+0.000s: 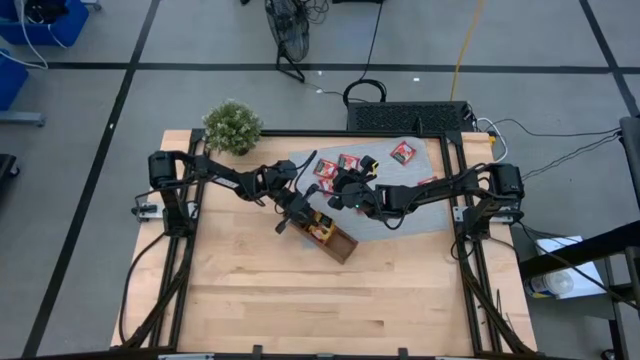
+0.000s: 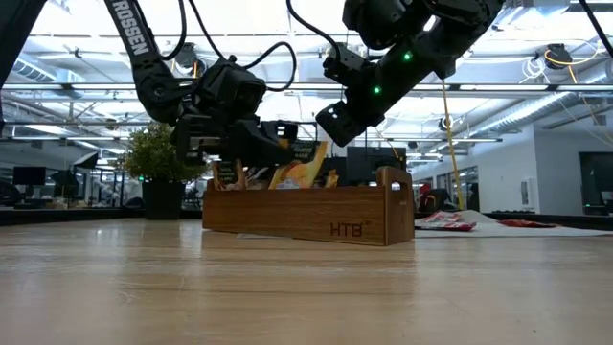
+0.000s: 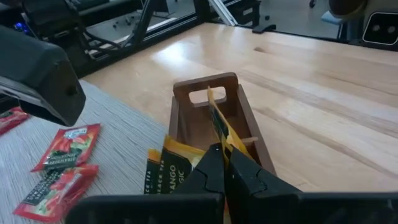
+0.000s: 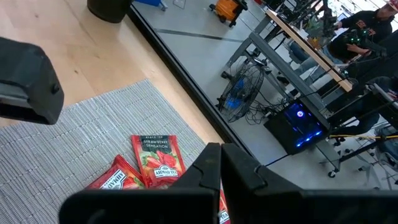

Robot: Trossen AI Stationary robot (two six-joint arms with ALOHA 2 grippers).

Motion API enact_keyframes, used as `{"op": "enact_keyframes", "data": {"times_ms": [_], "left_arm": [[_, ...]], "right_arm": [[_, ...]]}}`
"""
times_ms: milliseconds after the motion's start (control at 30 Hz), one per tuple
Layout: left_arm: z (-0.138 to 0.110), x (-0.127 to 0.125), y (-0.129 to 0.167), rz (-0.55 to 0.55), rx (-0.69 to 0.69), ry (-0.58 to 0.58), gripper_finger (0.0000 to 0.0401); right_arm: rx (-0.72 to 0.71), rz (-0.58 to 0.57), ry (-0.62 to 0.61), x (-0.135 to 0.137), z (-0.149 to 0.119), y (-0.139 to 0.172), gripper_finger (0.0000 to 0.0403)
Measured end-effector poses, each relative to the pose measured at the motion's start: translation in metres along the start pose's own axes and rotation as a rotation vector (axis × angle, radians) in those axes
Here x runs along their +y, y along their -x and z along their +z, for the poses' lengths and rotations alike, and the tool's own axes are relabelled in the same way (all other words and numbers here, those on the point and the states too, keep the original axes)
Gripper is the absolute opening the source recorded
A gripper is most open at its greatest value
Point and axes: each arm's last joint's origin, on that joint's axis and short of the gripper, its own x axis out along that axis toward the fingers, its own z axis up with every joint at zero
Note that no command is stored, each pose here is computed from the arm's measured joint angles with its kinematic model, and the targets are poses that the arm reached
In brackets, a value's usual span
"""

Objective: Pick & Place Tea
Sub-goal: Put the yellow tea bag into the middle section of the wooden organizer

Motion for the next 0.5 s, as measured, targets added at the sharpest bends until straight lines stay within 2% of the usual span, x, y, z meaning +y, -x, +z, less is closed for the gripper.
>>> {"op": "enact_keyframes", "data": {"times_ms": [300,500], "left_arm": [[-0.0034,-0.0025,-0.0001,-0.009,0.031,0.016,0.0003],[-0.0029,-0.0031,-0.0027,0.029,0.059,0.090,0.0019]], "right_arm": [[0.001,0.000,-0.001,0.0001,-0.0002,0.0000,0.0000],[0.001,0.000,-0.001,0.0001,-0.0002,0.0000,0.0000]]}}
